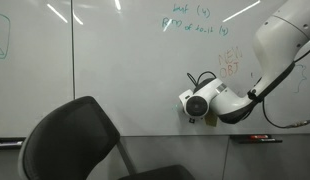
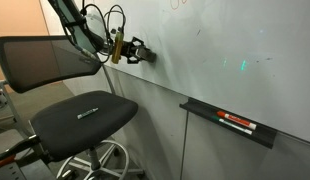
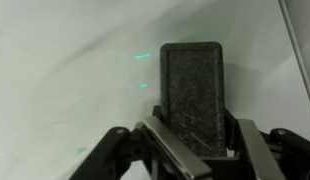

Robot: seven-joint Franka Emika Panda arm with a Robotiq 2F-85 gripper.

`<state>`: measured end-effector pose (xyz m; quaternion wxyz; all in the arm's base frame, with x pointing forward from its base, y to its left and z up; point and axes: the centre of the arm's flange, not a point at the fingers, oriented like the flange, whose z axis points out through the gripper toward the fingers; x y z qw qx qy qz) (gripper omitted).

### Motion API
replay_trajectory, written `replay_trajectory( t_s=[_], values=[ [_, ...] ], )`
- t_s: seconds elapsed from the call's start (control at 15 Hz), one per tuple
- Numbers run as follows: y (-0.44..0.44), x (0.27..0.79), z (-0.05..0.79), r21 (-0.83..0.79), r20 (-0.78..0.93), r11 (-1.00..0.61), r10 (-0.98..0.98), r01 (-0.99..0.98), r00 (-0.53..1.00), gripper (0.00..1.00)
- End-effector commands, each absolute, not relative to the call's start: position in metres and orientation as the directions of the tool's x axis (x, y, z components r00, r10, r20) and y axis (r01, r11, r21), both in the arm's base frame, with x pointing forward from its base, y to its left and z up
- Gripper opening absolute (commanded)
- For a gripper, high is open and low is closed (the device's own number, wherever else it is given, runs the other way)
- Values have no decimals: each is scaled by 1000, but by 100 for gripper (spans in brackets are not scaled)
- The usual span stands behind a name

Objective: Rub something off the board

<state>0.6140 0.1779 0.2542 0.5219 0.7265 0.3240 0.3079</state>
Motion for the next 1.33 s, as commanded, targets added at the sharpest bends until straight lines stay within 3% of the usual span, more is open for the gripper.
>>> replay_trajectory(
  t_s=[0.0, 1.27],
  values=[
    [149, 653, 288, 972, 145, -228, 772, 57, 619, 31],
    [249, 649, 315, 952, 239, -303, 814, 36, 530, 31]
  ],
)
